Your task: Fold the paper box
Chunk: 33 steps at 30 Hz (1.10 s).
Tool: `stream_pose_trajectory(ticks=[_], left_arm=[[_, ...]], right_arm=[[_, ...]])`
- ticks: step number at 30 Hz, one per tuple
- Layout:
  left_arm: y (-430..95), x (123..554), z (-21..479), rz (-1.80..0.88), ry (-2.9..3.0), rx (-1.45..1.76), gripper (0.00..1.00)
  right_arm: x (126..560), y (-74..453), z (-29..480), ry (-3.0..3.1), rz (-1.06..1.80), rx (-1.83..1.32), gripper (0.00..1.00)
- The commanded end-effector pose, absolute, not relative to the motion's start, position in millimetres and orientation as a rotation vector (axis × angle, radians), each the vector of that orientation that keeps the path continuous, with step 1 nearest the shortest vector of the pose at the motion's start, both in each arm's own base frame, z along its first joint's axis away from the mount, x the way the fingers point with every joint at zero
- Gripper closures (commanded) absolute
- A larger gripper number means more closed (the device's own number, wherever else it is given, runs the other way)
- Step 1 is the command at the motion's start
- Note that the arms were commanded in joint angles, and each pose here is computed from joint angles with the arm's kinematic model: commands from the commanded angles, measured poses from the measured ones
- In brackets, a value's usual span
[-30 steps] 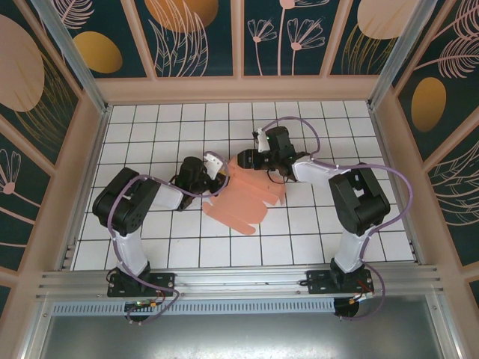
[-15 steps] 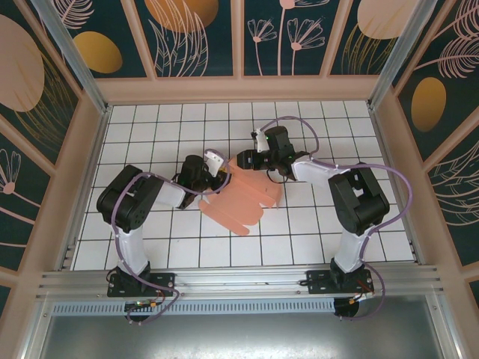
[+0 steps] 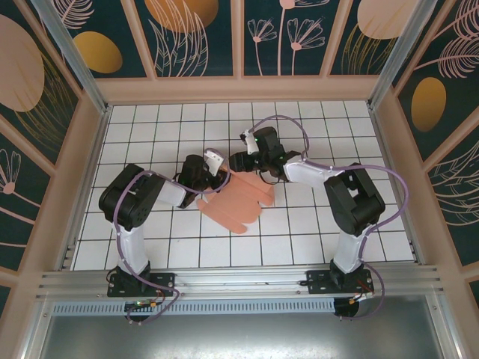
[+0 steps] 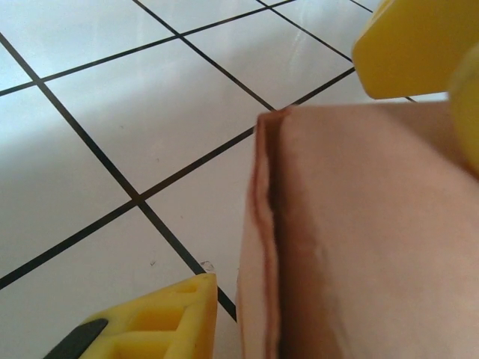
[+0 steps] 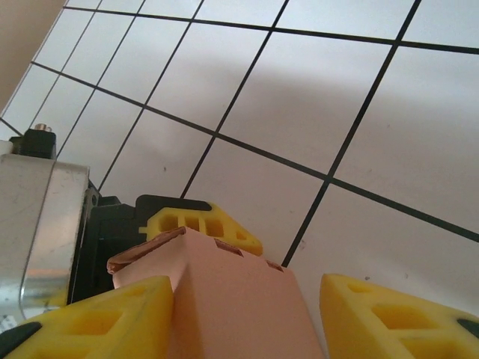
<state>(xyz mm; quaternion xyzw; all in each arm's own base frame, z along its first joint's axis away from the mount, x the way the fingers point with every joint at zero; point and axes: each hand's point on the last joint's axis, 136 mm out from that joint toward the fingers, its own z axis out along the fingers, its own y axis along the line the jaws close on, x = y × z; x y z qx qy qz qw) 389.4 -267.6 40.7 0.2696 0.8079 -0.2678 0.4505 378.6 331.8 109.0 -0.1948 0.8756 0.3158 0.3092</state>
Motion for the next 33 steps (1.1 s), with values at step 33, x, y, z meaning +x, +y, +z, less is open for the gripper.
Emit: stream_pose_trajectory(ticks=[33], left_arm=[[-277.9,402.7,39.6,-0.76,1.96,0.526,1.0]], right_arm=[[354.2,318.3,63.3,2.485,0.878,-0.483,0.46]])
